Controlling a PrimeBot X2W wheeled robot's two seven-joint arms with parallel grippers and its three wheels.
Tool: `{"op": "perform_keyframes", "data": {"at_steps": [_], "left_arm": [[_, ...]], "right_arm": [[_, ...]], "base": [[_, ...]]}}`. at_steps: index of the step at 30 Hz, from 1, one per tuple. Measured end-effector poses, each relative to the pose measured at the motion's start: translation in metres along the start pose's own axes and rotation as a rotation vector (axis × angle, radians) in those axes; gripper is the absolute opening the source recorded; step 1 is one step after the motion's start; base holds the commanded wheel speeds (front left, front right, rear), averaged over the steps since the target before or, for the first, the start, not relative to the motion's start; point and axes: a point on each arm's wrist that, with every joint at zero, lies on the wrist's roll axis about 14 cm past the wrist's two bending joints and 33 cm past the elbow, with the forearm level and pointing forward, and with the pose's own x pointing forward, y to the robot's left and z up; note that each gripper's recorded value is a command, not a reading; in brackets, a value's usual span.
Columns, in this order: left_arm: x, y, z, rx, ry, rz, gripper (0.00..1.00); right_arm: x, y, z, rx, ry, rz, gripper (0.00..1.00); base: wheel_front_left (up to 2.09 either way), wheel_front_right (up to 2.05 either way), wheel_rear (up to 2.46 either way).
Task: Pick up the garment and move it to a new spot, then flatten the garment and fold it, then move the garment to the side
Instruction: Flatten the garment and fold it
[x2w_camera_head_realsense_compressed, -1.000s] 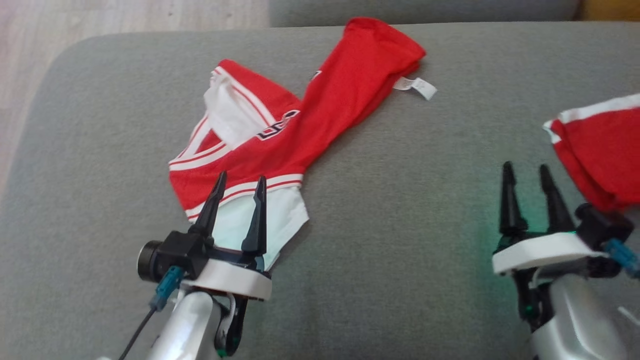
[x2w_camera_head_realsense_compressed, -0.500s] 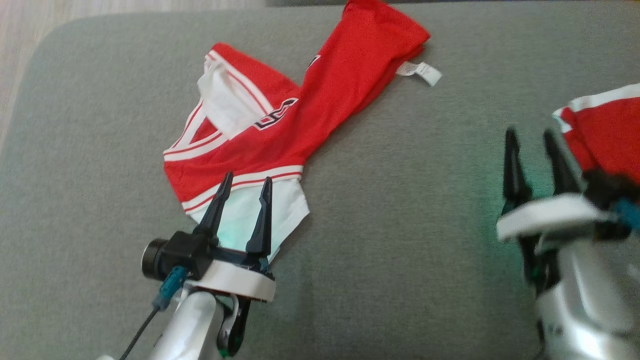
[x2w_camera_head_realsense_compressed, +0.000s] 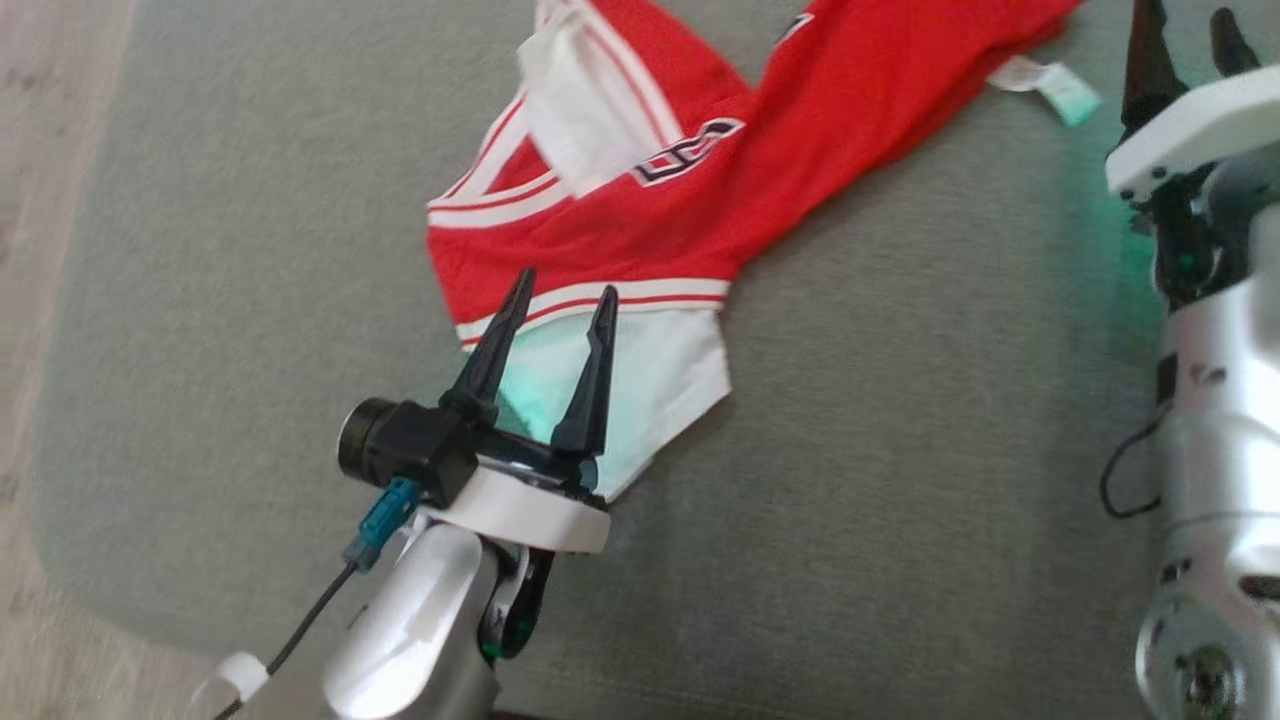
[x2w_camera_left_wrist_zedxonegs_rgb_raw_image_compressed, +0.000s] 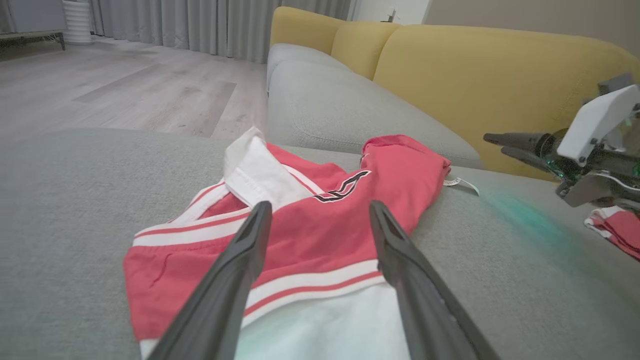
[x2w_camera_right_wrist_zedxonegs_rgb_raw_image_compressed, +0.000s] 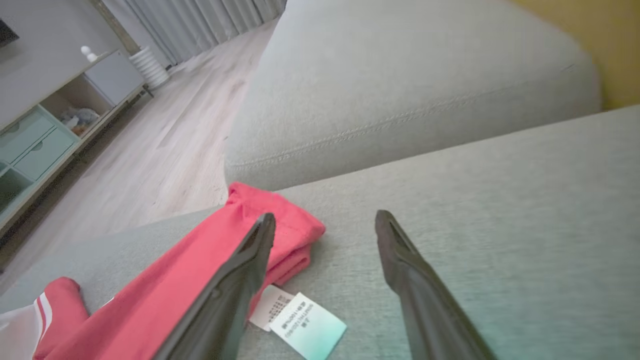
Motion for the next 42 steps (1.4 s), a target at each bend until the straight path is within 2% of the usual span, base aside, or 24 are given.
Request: {"op": "perform_keyframes", "data": {"at_steps": [3,6,12,14,15,22,29,37,42], "left_arm": [[0.0,0.016,-0.001,-0.009,0.007,0.051,1.0],[0.001,0.021,0.001,-0.013,0.001,0.072,1.0],[-0.001,0.028,-0.01,-0.01,0.033,0.098,1.0],[0.0,0.031,-0.01,-0.006,0.034,0.104,1.0],[0.001,0.031,-0.01,-0.005,0.034,0.104,1.0],[0.001,0.032,-0.01,-0.01,0.035,0.109,1.0],[0.001,0.025,0.002,-0.007,0.002,0.091,1.0],[-0.006,0.017,0.026,0.004,-0.063,0.082,1.0],[-0.015,0.003,0.024,0.005,-0.062,0.049,1.0]], "right_arm": [[0.031,0.007,-0.032,0.073,0.113,0.002,1.0],[0.043,0.008,-0.048,0.118,0.16,-0.003,1.0],[0.066,0.008,-0.045,0.151,0.16,-0.004,1.0],[0.07,0.012,-0.047,0.155,0.168,0.003,0.19],[0.072,0.013,-0.047,0.159,0.17,0.005,0.0],[0.075,0.023,-0.044,0.166,0.164,0.033,0.0],[0.063,0.031,-0.017,0.112,0.069,0.065,0.0],[0.015,0.033,0.013,0.049,-0.048,0.093,0.0],[-0.025,0.021,0.025,-0.01,-0.108,0.091,0.0]], "base": [[0.0,0.0,0.0],[0.0,0.0,0.0],[0.0,0.0,0.0],[0.0,0.0,0.0],[0.0,0.0,0.0],[0.0,0.0,0.0],[0.0,0.0,0.0],[0.0,0.0,0.0],[0.0,0.0,0.0]]}}
